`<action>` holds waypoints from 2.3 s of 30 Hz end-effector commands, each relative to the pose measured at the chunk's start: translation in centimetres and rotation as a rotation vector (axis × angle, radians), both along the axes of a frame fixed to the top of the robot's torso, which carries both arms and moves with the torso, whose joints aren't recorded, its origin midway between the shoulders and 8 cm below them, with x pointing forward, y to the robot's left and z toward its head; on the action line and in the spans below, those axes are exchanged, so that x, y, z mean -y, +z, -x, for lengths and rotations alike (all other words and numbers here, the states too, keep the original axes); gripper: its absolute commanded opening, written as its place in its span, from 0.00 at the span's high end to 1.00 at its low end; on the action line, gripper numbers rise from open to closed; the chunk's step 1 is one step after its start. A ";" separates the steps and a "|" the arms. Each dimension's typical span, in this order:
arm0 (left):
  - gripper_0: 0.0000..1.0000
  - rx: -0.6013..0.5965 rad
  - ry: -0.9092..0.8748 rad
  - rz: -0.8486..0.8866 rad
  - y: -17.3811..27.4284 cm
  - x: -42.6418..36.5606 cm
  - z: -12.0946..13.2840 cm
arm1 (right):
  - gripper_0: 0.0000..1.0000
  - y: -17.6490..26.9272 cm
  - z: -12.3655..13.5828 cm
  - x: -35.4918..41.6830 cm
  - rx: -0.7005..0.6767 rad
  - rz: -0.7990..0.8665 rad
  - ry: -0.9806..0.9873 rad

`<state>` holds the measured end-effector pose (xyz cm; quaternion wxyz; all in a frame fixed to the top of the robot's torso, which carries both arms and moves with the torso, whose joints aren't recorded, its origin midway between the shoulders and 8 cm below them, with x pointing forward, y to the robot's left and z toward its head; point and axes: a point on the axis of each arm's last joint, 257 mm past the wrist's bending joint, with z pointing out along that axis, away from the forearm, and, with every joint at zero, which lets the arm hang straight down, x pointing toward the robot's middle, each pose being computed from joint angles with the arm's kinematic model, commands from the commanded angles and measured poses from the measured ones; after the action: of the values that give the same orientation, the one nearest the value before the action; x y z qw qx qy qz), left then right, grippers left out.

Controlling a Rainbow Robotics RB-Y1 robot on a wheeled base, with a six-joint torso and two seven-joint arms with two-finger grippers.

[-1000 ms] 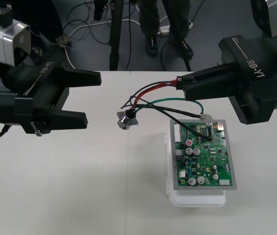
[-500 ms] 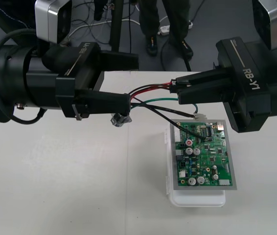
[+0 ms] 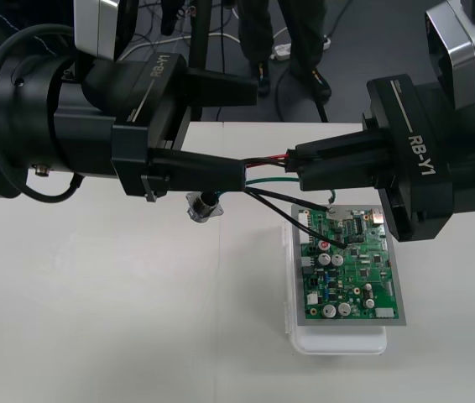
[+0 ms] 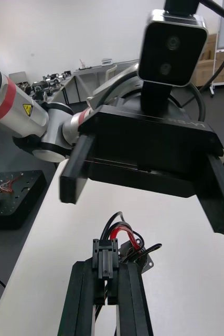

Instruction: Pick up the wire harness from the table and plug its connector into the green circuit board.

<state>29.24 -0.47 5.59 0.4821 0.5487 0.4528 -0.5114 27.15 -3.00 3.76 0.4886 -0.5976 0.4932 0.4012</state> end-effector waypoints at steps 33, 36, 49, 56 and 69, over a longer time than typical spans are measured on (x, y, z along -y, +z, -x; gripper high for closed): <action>0.05 0.112 0.070 -0.032 -1.6 2.5 2.8 | 1.00 0.4 0.8 0.0 0.047 0.073 -0.038; 0.04 0.107 0.072 -0.029 -1.8 2.7 2.7 | 1.00 0.5 0.7 0.0 0.047 0.074 -0.041; 0.80 0.101 0.070 -0.025 -1.6 2.7 2.8 | 1.00 0.7 0.8 -0.2 0.038 0.074 -0.040; 1.00 0.099 0.066 -0.017 -1.5 2.9 3.0 | 1.00 0.6 0.9 -0.3 0.033 0.076 -0.037; 1.00 0.092 0.064 -0.010 -1.3 3.0 3.0 | 1.00 0.3 0.8 -0.3 0.037 0.082 -0.034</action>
<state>26.60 -3.20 3.80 0.5057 0.5675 0.4528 -0.4661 26.58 -2.94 3.38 0.4758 -0.6037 0.5151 0.3792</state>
